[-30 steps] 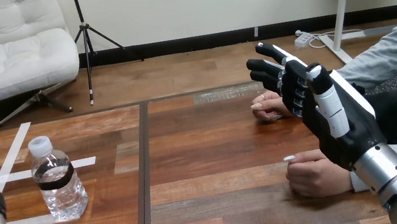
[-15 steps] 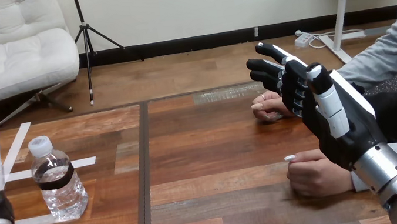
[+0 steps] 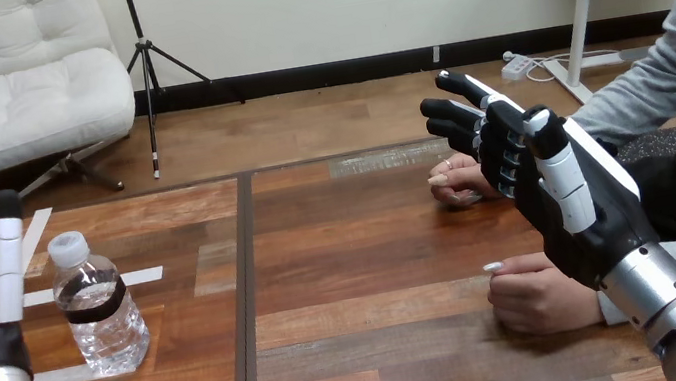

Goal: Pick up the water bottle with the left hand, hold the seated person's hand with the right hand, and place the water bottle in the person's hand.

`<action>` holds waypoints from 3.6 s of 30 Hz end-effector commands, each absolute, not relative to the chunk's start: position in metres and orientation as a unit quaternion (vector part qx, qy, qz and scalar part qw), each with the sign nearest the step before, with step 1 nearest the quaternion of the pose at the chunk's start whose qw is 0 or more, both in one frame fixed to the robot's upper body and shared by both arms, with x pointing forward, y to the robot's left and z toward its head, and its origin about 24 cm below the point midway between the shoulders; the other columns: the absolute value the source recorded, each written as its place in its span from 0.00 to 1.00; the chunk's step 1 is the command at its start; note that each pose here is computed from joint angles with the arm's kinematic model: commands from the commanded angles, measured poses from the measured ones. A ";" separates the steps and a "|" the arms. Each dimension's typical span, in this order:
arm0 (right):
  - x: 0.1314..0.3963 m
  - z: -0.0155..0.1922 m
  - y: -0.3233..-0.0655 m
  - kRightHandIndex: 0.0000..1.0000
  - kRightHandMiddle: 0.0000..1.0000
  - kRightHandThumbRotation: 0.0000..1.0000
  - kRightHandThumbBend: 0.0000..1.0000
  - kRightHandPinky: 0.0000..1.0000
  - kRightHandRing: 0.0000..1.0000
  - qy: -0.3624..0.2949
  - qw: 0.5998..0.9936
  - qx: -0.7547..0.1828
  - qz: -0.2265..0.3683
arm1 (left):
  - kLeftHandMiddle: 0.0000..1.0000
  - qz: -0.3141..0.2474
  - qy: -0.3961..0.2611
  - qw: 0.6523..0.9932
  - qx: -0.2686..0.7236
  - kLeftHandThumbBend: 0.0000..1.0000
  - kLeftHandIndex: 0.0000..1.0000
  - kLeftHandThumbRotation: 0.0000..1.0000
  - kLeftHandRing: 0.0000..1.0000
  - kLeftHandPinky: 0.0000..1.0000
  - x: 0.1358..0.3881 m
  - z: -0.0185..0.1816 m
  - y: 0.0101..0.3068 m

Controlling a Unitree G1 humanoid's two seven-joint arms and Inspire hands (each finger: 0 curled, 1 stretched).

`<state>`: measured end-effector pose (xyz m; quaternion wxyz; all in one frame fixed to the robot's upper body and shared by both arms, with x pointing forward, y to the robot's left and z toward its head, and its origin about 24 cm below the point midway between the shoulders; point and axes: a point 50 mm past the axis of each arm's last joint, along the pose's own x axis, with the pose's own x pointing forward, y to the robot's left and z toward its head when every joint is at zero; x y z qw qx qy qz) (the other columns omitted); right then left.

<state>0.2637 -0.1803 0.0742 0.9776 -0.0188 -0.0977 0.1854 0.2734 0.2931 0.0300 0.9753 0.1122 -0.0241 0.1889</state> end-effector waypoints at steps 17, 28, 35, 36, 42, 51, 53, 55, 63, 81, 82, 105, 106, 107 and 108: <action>0.268 0.097 -0.176 0.94 0.90 1.00 1.00 1.00 0.93 -0.144 0.971 -0.020 0.190 | 1.00 0.148 -0.028 0.976 0.158 1.00 1.00 0.88 1.00 1.00 0.296 0.053 0.291; 0.267 0.098 -0.175 0.95 0.90 1.00 1.00 1.00 0.93 -0.144 0.971 -0.020 0.188 | 1.00 0.140 -0.011 0.977 0.159 1.00 1.00 0.82 1.00 1.00 0.299 0.051 0.289; 0.267 0.098 -0.175 0.95 0.90 1.00 1.00 1.00 0.93 -0.143 0.972 -0.018 0.188 | 1.00 0.139 -0.005 0.978 0.156 1.00 1.00 0.79 1.00 1.00 0.300 0.049 0.288; 0.267 0.098 -0.175 0.95 0.90 1.00 1.00 1.00 0.93 -0.143 0.972 -0.018 0.188 | 1.00 0.139 -0.005 0.978 0.156 1.00 1.00 0.79 1.00 1.00 0.300 0.049 0.288; 0.266 0.098 -0.176 0.95 0.90 1.00 1.00 1.00 0.93 -0.142 0.972 -0.018 0.189 | 1.00 0.136 -0.003 0.979 0.153 1.00 1.00 0.77 1.00 1.00 0.302 0.048 0.287; 0.265 0.098 -0.175 0.95 0.90 1.00 1.00 1.00 0.93 -0.142 0.972 -0.019 0.189 | 1.00 0.125 0.001 0.980 0.157 1.00 1.00 0.72 1.00 1.00 0.303 0.048 0.285; 0.265 0.098 -0.176 0.95 0.90 1.00 1.00 1.00 0.93 -0.142 0.971 -0.018 0.189 | 1.00 0.123 0.002 0.980 0.155 1.00 1.00 0.71 1.00 1.00 0.303 0.047 0.284; 0.265 0.098 -0.176 0.95 0.91 1.00 1.00 1.00 0.94 -0.143 0.971 -0.017 0.189 | 1.00 0.122 0.003 0.981 0.153 1.00 1.00 0.68 1.00 1.00 0.303 0.047 0.284; 0.265 0.097 -0.177 0.96 0.91 1.00 1.00 1.00 0.94 -0.143 0.972 -0.017 0.187 | 1.00 0.121 0.005 0.982 0.144 1.00 1.00 0.57 1.00 1.00 0.304 0.046 0.283; 0.265 0.098 -0.176 0.96 0.91 1.00 1.00 1.00 0.94 -0.142 0.972 -0.018 0.186 | 1.00 0.110 -0.002 0.986 0.123 1.00 1.00 0.27 1.00 1.00 0.302 0.046 0.285; 0.265 0.098 -0.176 0.96 0.91 1.00 1.00 1.00 0.94 -0.142 0.972 -0.018 0.186 | 1.00 0.111 -0.001 0.986 0.122 1.00 1.00 0.26 1.00 1.00 0.302 0.046 0.285; 0.263 0.099 -0.176 0.96 0.91 1.00 1.00 1.00 0.94 -0.141 0.972 -0.016 0.186 | 1.00 0.136 0.002 0.982 0.134 0.99 1.00 0.16 1.00 1.00 0.298 0.045 0.286; 0.263 0.099 -0.176 0.96 0.91 1.00 1.00 1.00 0.94 -0.141 0.972 -0.016 0.186 | 1.00 0.138 0.003 0.981 0.136 0.99 1.00 0.16 1.00 1.00 0.298 0.044 0.286; 0.263 0.099 -0.176 0.96 0.91 1.00 1.00 1.00 0.94 -0.142 0.972 -0.016 0.186 | 1.00 0.139 0.003 0.981 0.138 0.99 1.00 0.16 1.00 1.00 0.298 0.044 0.287; 0.263 0.099 -0.176 0.96 0.91 1.00 1.00 1.00 0.94 -0.142 0.972 -0.017 0.186 | 1.00 0.139 0.004 0.980 0.139 0.98 1.00 0.16 1.00 1.00 0.298 0.044 0.287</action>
